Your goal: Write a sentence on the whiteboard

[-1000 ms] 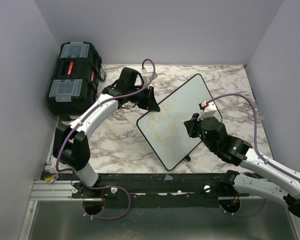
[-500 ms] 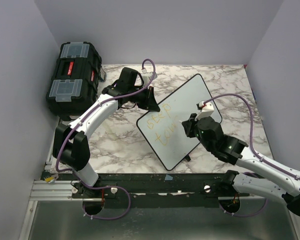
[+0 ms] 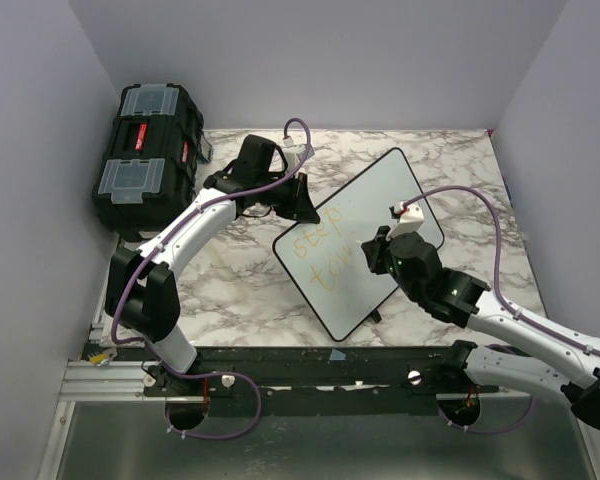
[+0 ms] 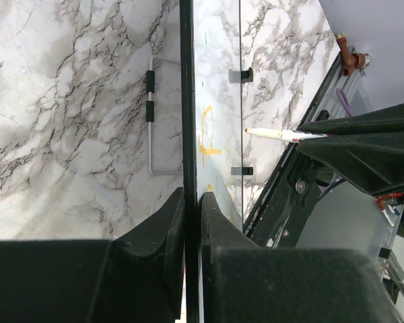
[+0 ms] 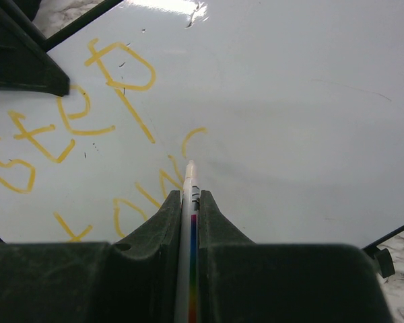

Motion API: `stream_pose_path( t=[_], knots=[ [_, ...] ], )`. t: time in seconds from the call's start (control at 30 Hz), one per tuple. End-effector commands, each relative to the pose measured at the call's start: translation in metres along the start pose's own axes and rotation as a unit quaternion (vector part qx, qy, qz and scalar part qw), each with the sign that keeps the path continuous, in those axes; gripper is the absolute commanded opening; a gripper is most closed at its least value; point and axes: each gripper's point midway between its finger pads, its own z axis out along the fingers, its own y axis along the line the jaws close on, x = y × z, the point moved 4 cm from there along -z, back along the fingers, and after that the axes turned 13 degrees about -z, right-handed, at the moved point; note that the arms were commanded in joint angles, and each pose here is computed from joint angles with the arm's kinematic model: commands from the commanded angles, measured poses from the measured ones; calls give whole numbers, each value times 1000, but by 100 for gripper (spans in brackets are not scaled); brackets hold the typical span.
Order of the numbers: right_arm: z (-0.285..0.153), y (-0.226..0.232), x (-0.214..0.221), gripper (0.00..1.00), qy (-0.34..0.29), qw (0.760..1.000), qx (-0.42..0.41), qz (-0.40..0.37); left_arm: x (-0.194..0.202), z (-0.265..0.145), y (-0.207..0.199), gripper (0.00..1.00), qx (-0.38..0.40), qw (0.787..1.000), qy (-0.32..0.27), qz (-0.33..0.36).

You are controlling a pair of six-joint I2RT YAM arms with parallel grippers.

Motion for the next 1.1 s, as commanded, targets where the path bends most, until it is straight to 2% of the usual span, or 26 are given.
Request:
stream_pose_path(
  t=[0.0, 0.8, 1.07],
  knots=[
    [4, -1, -2, 1, -11, 1000, 14, 7, -8, -6, -1, 0, -14, 997, -28, 67],
    [24, 0, -3, 1, -28, 998, 52, 21, -7, -3, -5, 0, -10, 997, -26, 71],
    [29, 6, 3, 1, -21, 999, 36, 19, -7, -2, -5, 0, -11, 997, -25, 71]
  ],
)
